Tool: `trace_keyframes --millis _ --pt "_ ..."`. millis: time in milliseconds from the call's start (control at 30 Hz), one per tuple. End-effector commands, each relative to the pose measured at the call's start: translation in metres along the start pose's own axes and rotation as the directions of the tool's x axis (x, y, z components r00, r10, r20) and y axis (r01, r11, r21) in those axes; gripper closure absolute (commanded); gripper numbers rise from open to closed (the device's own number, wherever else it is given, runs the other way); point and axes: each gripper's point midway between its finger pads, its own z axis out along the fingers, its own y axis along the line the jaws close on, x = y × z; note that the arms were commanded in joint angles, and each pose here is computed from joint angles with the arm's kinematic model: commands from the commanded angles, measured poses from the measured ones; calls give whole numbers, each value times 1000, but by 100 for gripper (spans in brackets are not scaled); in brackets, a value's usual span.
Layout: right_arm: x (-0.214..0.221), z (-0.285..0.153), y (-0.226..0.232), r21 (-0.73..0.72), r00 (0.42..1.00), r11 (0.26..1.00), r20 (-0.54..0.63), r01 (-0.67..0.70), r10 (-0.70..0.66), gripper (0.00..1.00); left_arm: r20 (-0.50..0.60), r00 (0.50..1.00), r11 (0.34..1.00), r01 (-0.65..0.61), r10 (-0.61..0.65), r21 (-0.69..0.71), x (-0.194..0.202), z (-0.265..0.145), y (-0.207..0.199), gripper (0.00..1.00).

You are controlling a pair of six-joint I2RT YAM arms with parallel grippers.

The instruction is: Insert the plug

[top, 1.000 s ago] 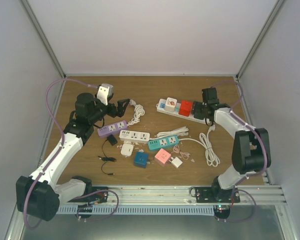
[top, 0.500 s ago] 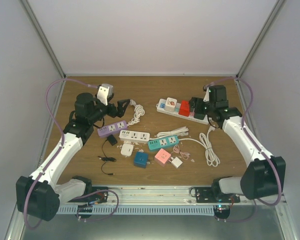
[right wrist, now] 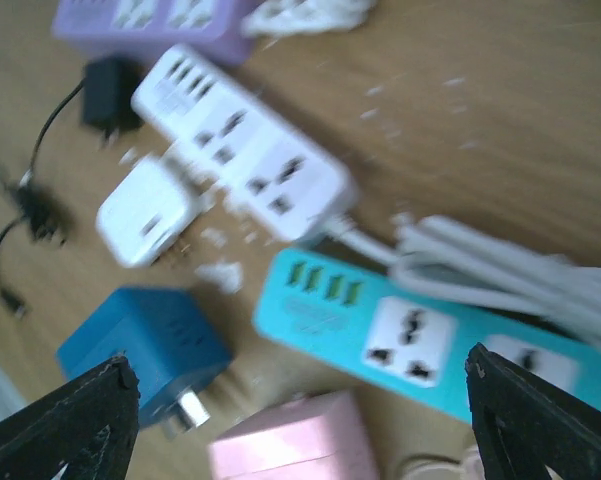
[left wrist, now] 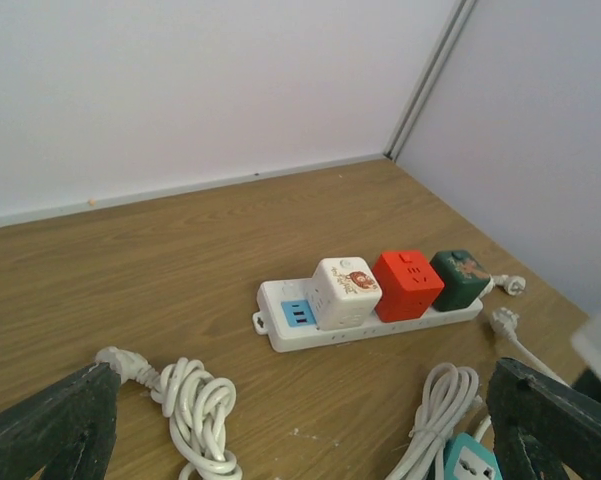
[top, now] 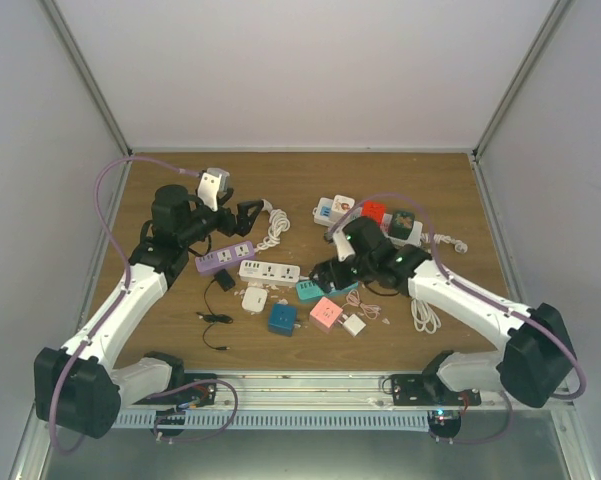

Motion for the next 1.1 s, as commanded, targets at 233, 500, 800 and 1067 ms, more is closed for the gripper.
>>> trace_keyframes --millis 233,500,800,1067 --pt "61 43 98 -205 899 900 -140 384 -415 11 51 999 1000 -14 13 28 -12 1 -3 1" --pt "78 67 124 -299 820 820 -167 487 -548 13 62 998 999 -20 18 38 -13 -2 -6 1" --pt "85 91 123 -298 807 811 -173 504 -565 25 71 997 999 -24 22 31 -15 -4 -6 1" --pt "76 101 112 -210 829 839 -161 501 -535 44 75 997 1000 -24 23 20 -16 -5 -5 1"
